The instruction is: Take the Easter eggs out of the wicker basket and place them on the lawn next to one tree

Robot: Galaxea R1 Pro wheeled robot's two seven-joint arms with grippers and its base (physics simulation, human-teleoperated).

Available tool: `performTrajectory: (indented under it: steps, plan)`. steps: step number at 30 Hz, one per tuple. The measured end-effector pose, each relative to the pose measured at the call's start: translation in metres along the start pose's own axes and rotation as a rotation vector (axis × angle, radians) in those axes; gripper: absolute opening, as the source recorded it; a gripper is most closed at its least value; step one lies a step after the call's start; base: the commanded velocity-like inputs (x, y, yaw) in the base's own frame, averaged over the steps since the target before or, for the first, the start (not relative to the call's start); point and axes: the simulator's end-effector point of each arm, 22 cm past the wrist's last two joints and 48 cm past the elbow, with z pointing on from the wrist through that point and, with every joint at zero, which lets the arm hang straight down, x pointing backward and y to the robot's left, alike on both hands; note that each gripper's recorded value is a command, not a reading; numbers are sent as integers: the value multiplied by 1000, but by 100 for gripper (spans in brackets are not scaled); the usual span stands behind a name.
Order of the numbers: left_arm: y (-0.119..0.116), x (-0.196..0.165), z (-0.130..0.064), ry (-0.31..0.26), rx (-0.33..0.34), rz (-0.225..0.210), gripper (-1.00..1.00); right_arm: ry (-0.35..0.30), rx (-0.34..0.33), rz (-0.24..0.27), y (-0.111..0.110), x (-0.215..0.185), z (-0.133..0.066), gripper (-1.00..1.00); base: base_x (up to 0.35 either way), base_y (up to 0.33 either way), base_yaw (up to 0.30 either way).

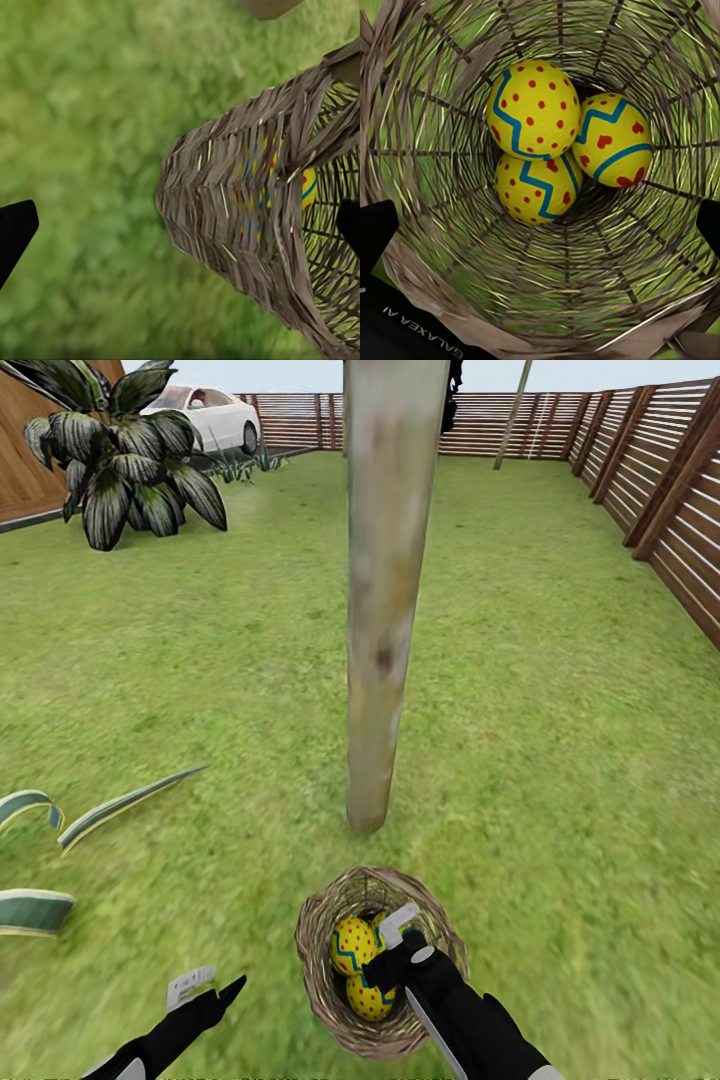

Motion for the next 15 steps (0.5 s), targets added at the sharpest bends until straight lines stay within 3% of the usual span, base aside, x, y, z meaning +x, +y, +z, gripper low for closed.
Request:
performTrajectory:
  steps: [8,15]
  plan:
    - [1,2,0,4,-2,-1,100,-1,-2,1,1,0,1,100,0,0,0]
    - [1,2,0,-1,-4,4,100,-45,-2,15,0,-14,-2,100,0,0,0]
